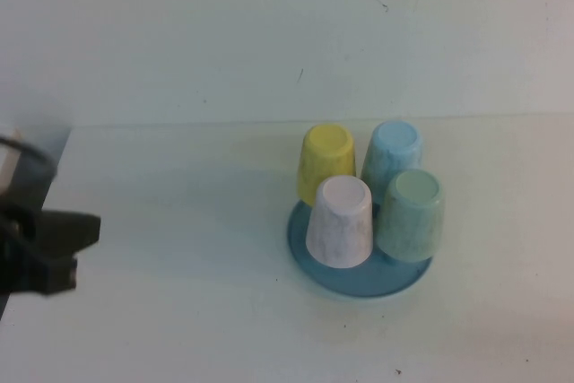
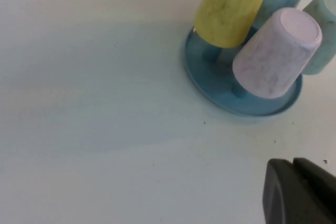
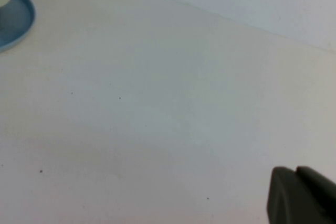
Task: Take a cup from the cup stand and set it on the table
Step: Pick up the cup from the rack
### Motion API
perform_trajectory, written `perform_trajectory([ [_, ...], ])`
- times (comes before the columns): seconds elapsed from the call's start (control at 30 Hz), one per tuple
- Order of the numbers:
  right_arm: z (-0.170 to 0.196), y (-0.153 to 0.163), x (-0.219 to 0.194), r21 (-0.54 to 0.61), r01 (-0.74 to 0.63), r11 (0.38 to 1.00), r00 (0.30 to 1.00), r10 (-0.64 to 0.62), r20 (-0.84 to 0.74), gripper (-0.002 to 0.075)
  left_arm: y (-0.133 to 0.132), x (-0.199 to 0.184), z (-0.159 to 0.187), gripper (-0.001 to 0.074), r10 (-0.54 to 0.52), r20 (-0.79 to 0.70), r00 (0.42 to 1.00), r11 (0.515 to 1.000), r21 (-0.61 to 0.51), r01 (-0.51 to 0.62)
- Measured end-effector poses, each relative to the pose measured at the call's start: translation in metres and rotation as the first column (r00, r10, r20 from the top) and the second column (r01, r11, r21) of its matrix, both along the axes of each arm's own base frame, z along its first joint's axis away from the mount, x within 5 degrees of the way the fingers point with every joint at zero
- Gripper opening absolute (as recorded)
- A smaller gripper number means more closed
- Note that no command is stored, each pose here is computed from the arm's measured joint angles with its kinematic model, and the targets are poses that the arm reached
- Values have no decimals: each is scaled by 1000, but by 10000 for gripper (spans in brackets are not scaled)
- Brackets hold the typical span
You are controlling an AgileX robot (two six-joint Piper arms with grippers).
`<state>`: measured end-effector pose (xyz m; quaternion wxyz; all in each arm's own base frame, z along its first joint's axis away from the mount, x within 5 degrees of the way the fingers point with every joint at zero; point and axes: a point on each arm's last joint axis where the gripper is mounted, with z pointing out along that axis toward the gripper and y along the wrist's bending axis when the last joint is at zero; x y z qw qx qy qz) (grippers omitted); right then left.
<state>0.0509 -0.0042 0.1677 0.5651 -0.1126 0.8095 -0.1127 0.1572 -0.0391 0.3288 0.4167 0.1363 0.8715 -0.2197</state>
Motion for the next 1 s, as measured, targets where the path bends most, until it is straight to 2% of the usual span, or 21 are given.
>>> perform_trajectory([
  [0.13,0,0,0,0,0,1000,1000,0,0,-1,0,43,24,-3,-60,-30,998,998,14,61],
  [0.3,0,0,0,0,0,1000,1000,0,0,-1,-16,78,42,-3,-149,-39,988,982,112,152],
  [0.47,0,0,0,0,0,1000,1000,0,0,-1,-58,99,49,-3,-219,-100,971,941,243,238],
  [0.67,0,0,0,0,0,1000,1000,0,0,-1,-118,112,35,-3,-292,-192,937,861,374,345],
  [0.8,0,0,0,0,0,1000,1000,0,0,-1,-152,121,26,1,-322,-220,921,820,421,388],
  [0.9,0,0,0,0,0,1000,1000,0,0,-1,-175,127,16,53,-337,-266,903,805,416,423],
  [0.97,0,0,0,0,0,1000,1000,0,0,-1,-185,133,11,137,-333,-291,897,806,405,431],
  [1.0,0,0,0,0,0,1000,1000,0,0,-1,-189,138,8,201,-328,-303,895,809,399,431],
])
